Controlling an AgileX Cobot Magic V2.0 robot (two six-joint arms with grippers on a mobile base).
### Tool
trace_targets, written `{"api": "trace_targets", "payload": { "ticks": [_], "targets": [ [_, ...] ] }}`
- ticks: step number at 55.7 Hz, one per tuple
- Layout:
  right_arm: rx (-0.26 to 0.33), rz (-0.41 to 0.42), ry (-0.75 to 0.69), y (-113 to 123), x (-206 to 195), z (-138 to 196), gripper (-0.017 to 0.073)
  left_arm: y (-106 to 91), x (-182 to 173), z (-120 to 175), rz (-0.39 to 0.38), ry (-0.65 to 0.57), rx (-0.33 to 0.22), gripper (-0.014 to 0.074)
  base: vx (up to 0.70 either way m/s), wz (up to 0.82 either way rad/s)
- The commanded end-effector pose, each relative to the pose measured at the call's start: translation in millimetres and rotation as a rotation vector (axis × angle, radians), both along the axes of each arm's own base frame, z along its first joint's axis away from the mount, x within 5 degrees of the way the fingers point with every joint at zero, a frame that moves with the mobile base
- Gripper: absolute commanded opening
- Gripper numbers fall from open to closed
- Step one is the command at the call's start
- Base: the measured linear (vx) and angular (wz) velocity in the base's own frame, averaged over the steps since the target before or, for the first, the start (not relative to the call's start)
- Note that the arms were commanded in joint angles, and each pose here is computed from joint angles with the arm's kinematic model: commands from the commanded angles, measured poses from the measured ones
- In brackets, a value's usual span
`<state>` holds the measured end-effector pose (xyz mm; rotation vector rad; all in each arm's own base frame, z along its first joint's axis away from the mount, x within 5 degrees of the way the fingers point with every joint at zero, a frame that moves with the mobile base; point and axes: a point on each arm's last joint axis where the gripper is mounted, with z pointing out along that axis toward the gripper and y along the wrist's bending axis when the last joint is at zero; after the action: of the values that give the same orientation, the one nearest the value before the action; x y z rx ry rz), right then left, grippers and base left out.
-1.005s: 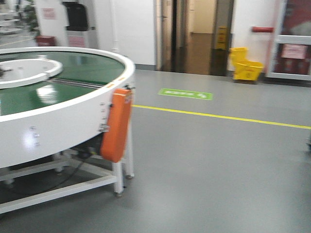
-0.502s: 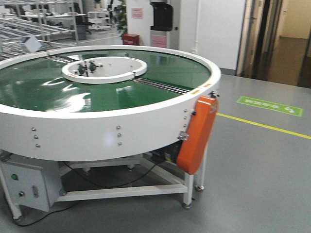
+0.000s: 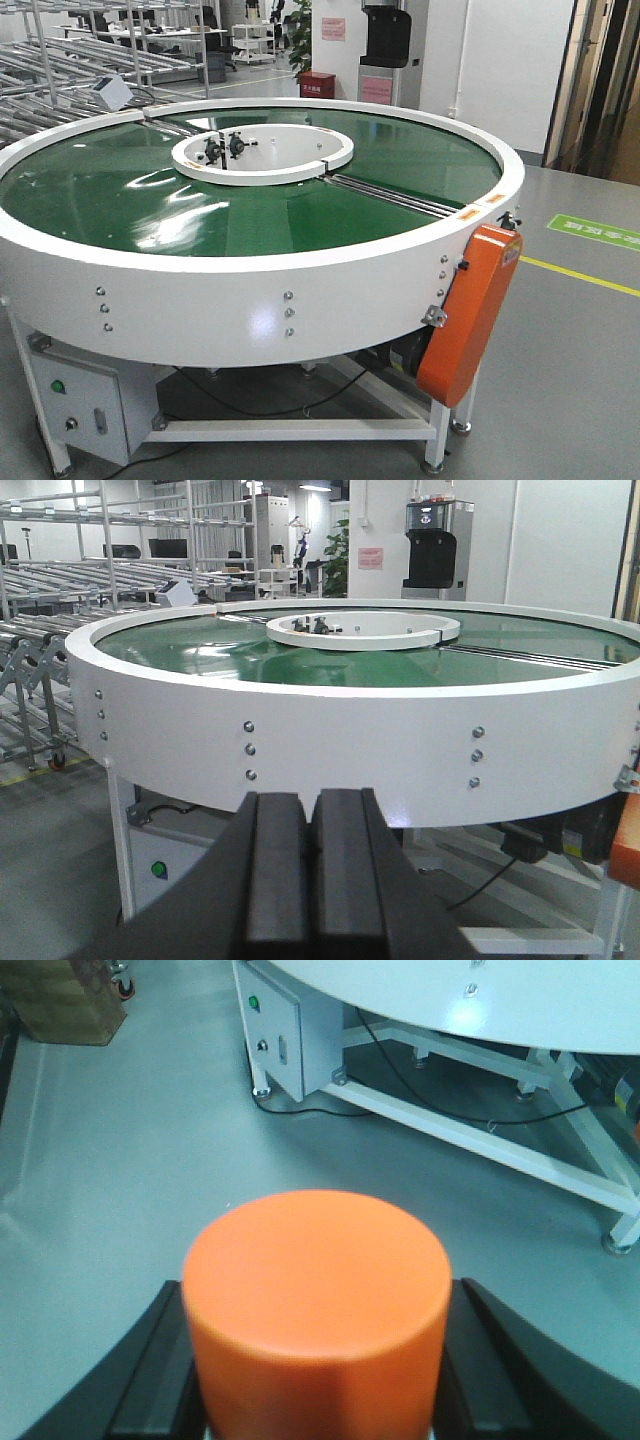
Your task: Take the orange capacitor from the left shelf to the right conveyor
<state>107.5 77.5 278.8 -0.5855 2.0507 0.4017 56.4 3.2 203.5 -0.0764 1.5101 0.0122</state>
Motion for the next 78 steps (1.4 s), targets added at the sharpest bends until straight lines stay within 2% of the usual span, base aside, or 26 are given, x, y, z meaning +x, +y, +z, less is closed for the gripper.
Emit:
{"api": "trace_targets", "payload": {
  "ticks": [1,50,78],
  "targets": [
    [0.052,0.005,-0.092,1.9,2.9,15.5,0.0323,0.2,-0.1,-2.9,0.000,-0.061,0.000,-0.0006,0.34,0.02],
    [0.041,0.005,-0.079,1.8,2.9,14.0,0.0323,0.2,-0.1,-2.9,0.000,-0.061,0.000,-0.0006,0.34,-0.02],
    [0.041,0.005,-0.078,1.8,2.9,13.9,0.0323,0.2,-0.1,-2.9,0.000,-0.061,0.000,-0.0006,0.30,0.13]
  ]
}}
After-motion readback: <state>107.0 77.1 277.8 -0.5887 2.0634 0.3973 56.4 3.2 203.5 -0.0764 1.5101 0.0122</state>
